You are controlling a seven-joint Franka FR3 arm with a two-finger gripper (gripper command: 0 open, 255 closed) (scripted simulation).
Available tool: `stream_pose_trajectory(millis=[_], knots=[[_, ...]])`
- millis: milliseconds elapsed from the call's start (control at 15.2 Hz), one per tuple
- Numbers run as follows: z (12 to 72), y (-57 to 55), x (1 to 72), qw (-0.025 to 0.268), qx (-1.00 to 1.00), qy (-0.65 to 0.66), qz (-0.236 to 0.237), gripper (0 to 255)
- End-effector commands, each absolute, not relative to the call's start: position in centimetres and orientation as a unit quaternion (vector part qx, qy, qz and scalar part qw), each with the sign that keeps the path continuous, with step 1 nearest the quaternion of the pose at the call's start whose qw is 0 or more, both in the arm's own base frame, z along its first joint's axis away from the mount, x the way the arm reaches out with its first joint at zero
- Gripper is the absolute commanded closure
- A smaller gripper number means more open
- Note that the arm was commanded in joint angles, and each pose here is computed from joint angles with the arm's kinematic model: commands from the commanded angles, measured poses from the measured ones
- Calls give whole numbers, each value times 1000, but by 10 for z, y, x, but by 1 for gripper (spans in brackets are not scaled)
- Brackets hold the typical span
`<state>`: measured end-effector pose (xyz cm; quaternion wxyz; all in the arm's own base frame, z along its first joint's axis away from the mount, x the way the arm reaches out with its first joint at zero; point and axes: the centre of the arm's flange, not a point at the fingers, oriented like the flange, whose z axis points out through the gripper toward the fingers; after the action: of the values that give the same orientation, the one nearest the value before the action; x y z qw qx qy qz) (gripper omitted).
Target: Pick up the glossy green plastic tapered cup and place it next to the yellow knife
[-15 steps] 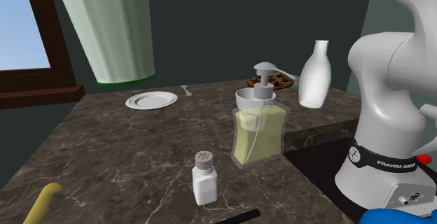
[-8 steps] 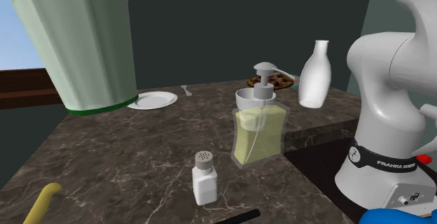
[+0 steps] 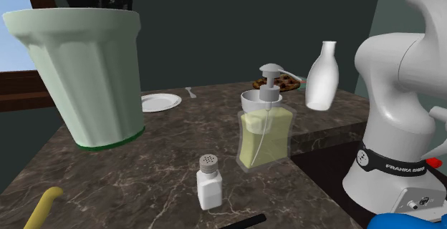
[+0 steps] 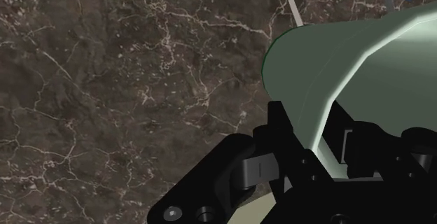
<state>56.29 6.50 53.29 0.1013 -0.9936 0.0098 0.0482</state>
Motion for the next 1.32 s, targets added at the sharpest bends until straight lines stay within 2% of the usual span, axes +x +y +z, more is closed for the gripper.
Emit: stream_pose_trajectory(millis=[0, 1254], knots=[[523, 64, 563, 101, -994, 10, 48, 255], [423, 64, 563, 101, -994, 10, 48, 255]])
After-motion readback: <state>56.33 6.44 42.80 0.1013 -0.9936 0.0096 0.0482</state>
